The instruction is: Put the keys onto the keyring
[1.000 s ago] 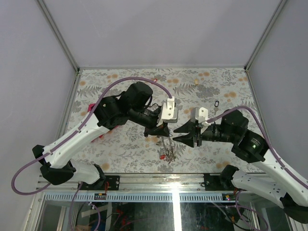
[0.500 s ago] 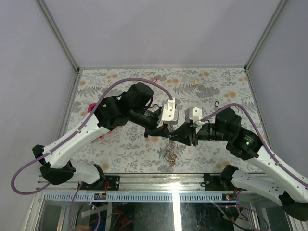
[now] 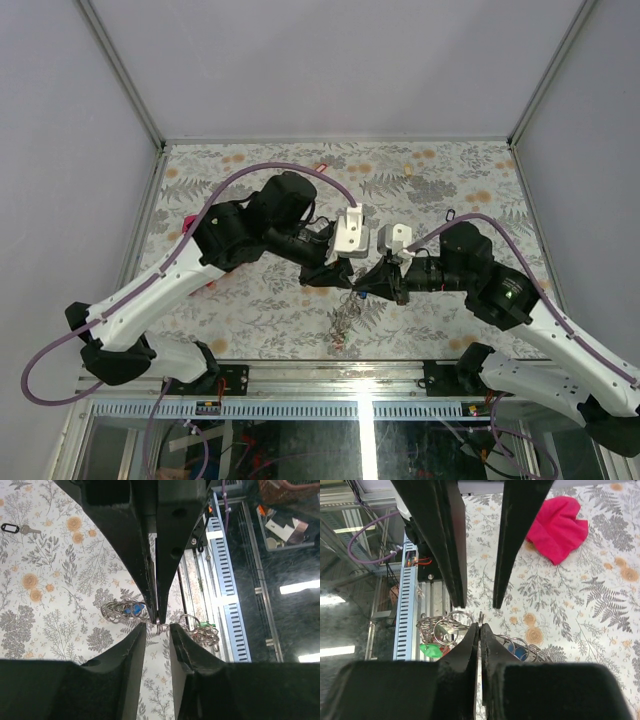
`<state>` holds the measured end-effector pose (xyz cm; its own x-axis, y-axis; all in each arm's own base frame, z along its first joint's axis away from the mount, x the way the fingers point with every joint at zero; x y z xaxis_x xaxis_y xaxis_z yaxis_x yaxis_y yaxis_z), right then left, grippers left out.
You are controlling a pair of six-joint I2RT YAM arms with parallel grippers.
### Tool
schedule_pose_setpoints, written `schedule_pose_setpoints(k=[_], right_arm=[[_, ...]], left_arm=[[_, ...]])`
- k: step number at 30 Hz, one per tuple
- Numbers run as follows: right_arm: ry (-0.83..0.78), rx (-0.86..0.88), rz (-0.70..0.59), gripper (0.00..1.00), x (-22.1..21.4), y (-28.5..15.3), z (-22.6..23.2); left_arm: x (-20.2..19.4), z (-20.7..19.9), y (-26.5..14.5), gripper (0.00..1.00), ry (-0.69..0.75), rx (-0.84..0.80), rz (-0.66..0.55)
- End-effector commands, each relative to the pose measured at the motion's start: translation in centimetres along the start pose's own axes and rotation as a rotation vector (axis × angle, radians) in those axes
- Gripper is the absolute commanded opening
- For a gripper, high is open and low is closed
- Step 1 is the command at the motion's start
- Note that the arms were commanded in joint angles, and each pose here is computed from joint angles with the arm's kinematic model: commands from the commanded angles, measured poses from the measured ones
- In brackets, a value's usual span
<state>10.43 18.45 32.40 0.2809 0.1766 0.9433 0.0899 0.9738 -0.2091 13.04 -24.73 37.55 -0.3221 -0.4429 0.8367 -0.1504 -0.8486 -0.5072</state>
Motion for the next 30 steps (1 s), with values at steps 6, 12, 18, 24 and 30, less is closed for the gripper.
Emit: schedule_pose_setpoints(k=[6,12,18,24,30], right_arm=[[-0.082,-0.089,-0.143,0.0,1.4,-2.4,1.0],[0.007,-0.22,-0.146,0.0,1.3,-3.6,0.8],[0.082,-0.336,-0.085,0.0,1.2,-4.1,0.3],[0.055,-0.361,-0.122,0.0,0.7,-3.8,-0.4],[0.063,-0.386,-0.172,0.01,0.4,-3.6,-0.8]], left_arm=[[1.0,1.2,-1.5,0.45,-0.001,0.14,-0.187],[-1.9,4.5,-2.3,0.58,-0.163,0.334,-0.281],[-8.1,10.6,-1.9,0.66,-0.439,0.521,-0.237],[-15.9,16.4,-0.6,0.6,-0.674,0.72,-0.097],[-23.0,21.4,0.1,0.62,-0.781,0.895,0.082]])
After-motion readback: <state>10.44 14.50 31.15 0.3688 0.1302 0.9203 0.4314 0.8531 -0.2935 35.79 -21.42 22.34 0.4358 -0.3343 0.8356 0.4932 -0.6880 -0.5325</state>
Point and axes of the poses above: each gripper's point midway between its finger pads, its own y axis out along the fingers, its own z axis along the line the jaws close on, x = y × z, the point moved 9 cm from there along -y, back along the fingers, and after that the axes turned 15 degrees about y, right-handed, at the moved point
